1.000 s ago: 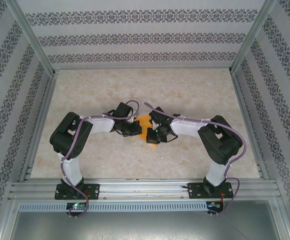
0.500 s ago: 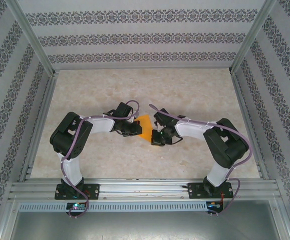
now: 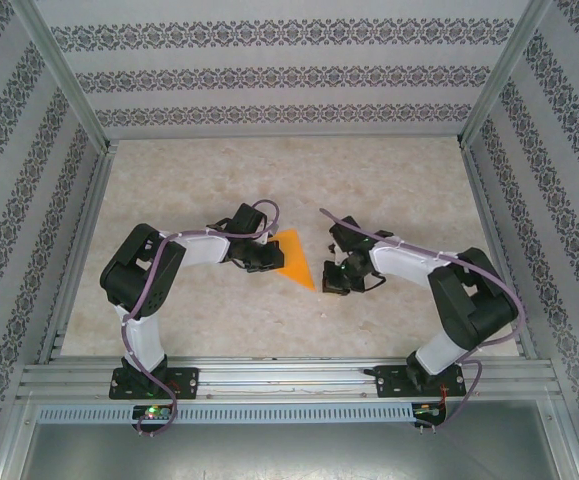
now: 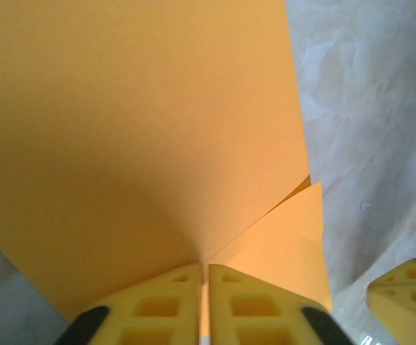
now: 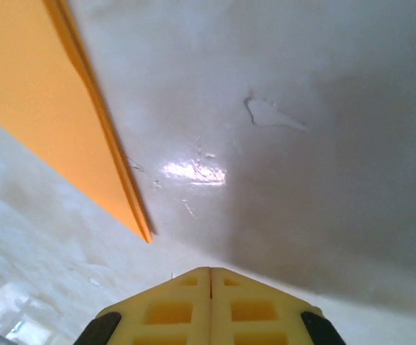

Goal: Fold a paper plane with a square sheet of paper (fold left side to right side)
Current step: Third fold the triangle at the center of the table, then fourth fold the wing at the center of the table.

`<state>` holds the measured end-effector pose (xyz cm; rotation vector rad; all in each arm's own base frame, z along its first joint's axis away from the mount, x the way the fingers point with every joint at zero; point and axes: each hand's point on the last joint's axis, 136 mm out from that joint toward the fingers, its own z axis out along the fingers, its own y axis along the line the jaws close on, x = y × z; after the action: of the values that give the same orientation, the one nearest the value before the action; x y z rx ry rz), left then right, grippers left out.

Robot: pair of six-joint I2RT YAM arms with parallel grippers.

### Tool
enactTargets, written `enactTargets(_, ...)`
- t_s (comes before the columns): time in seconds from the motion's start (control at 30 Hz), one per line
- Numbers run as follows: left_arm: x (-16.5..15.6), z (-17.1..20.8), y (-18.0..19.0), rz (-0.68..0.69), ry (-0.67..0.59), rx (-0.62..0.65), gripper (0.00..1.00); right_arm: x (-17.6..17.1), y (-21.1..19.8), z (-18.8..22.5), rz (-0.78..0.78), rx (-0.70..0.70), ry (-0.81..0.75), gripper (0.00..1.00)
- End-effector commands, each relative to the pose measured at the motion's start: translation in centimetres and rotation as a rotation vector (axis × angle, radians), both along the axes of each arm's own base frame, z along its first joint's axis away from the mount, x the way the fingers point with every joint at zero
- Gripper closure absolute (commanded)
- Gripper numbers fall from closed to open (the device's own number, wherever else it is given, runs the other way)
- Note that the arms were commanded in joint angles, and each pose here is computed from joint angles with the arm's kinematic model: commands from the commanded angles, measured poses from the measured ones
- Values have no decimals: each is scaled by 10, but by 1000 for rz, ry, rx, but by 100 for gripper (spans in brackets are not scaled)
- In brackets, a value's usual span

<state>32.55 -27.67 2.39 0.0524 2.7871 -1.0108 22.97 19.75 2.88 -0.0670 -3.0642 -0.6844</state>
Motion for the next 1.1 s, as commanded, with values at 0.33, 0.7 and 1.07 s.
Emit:
enactTargets(0.33, 36, 68, 55, 270, -127, -137, 63, 66, 54, 38, 335, 270, -286, 61)
enactTargets(0.7, 30, 49, 66, 319, -55, -151, 61, 84, 62, 12, 360, 255, -252, 60)
enactTargets(1.07, 31, 44, 62, 310, -32, -168, 60, 81, 66, 15, 351, 307, -240, 72)
